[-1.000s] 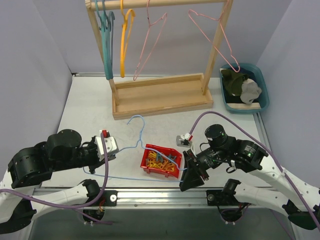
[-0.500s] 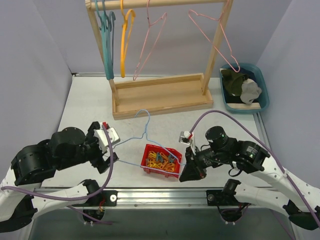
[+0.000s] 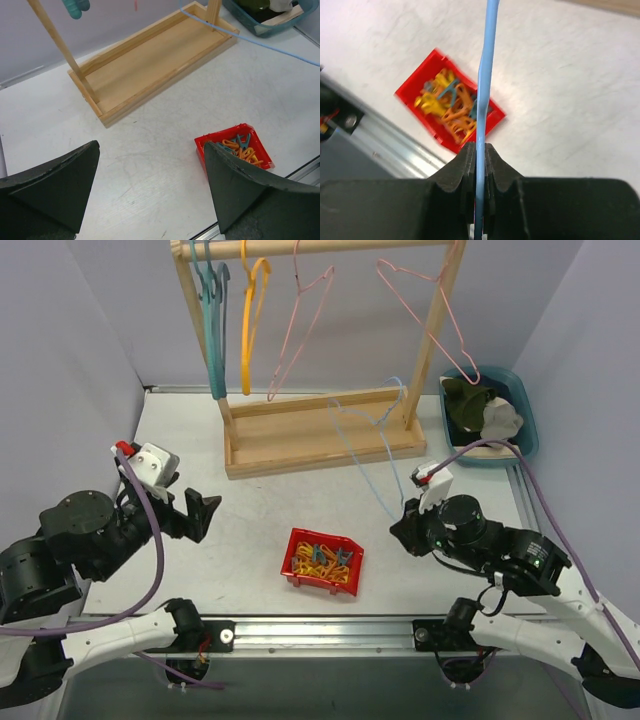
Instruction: Remove the underwear clipped to the hanger
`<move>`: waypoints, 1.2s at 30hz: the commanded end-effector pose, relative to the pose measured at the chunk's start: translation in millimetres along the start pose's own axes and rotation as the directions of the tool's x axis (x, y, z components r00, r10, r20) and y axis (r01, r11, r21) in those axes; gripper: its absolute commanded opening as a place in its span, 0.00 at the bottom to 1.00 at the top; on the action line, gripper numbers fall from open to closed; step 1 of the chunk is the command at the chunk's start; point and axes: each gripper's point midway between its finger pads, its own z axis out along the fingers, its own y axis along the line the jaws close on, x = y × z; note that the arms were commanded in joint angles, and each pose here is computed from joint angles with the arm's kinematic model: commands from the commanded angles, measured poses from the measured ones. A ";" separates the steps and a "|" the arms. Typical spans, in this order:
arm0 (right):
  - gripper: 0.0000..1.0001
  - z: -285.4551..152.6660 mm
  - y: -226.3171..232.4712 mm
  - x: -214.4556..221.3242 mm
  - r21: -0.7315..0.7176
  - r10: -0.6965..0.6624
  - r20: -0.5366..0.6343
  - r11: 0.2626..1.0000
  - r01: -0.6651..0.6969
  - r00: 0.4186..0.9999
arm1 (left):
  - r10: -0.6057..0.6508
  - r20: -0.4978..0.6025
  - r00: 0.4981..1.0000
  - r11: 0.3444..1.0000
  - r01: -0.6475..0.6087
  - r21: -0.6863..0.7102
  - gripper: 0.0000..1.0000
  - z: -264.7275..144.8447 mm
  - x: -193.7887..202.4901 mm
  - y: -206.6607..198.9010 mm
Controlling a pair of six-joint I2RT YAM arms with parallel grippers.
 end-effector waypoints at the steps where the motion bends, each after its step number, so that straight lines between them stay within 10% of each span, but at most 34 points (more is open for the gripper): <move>1: 0.00 4.2 -33.8 -49.5 0.243 0.042 0.176 0.966 -0.085 0.984 | -0.092 0.046 0.995 0.995 0.093 -0.024 0.94 12.0 -8.5 -4.7; 9: 0.00 30.8 -46.9 -151.8 0.377 -0.045 0.316 0.922 -0.082 0.948 | -0.172 -0.015 0.985 0.982 0.173 0.078 0.94 36.1 30.8 -39.5; 17: 0.00 78.4 -51.0 -238.1 0.184 0.003 0.284 0.981 -0.058 0.959 | -0.202 -0.058 0.978 0.967 0.208 0.144 0.94 43.1 54.0 -57.6; 36: 0.00 131.2 -99.0 -278.0 0.170 0.018 0.237 0.984 -0.059 0.971 | -0.236 -0.051 0.971 0.952 0.241 0.189 0.94 35.9 60.9 -61.9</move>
